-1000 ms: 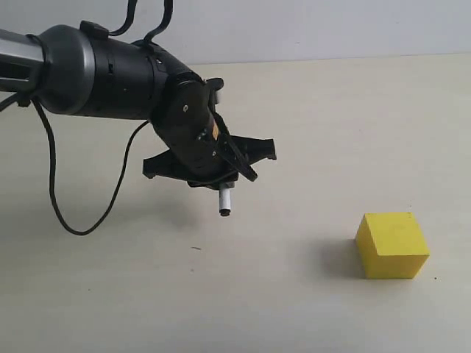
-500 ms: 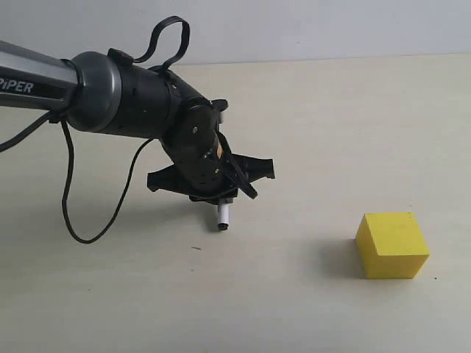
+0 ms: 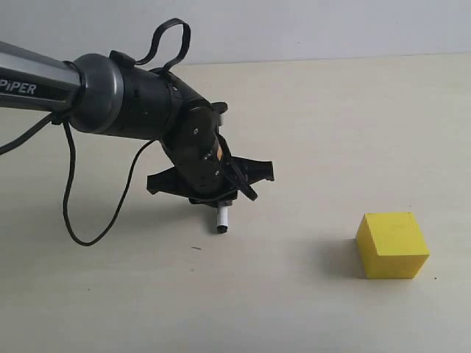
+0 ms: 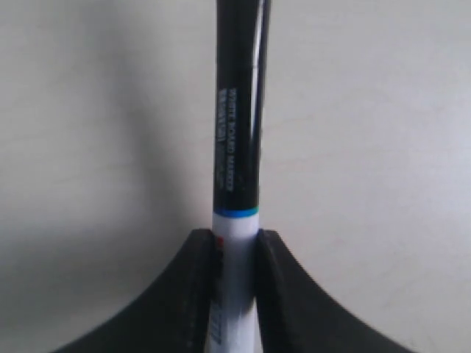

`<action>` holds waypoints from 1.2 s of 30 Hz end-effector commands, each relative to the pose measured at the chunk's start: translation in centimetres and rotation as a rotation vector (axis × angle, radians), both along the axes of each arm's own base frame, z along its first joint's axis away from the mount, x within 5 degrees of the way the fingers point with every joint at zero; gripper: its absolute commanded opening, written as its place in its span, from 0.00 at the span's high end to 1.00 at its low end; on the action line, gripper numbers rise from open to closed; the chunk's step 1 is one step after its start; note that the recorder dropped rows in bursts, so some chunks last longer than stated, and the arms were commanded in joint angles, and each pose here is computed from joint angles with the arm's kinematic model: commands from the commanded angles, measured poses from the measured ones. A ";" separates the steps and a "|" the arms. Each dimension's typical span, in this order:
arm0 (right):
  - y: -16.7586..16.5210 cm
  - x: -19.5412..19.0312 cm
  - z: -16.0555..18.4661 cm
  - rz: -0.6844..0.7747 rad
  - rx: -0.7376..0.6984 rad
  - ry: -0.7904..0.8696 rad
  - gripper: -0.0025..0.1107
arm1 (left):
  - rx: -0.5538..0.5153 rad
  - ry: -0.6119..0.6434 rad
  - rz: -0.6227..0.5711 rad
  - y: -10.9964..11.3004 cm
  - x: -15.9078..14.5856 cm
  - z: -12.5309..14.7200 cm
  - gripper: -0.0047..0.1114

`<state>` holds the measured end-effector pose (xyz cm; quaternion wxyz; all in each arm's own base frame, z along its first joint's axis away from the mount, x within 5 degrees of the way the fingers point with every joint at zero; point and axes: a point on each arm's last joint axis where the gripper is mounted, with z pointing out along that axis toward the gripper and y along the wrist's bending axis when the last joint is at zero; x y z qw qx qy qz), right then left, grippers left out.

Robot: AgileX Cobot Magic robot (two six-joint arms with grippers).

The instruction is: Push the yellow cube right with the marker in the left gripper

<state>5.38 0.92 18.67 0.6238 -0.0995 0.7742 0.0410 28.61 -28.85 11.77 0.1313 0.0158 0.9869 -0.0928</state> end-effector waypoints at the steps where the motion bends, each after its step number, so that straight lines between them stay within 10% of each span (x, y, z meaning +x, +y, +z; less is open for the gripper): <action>1: 0.0 0.0 0.0 0.004 -0.002 -0.010 0.98 | 0.001 0.013 0.014 0.0 0.0 -0.5 0.96; 28: 0.0 0.0 0.0 0.004 -0.002 -0.010 0.98 | -0.023 -0.015 0.032 0.2 0.9 -1.1 0.95; 36: 0.0 0.0 -0.1 0.003 -0.003 -0.005 0.98 | -0.006 -0.031 -0.021 0.4 1.1 -1.0 0.45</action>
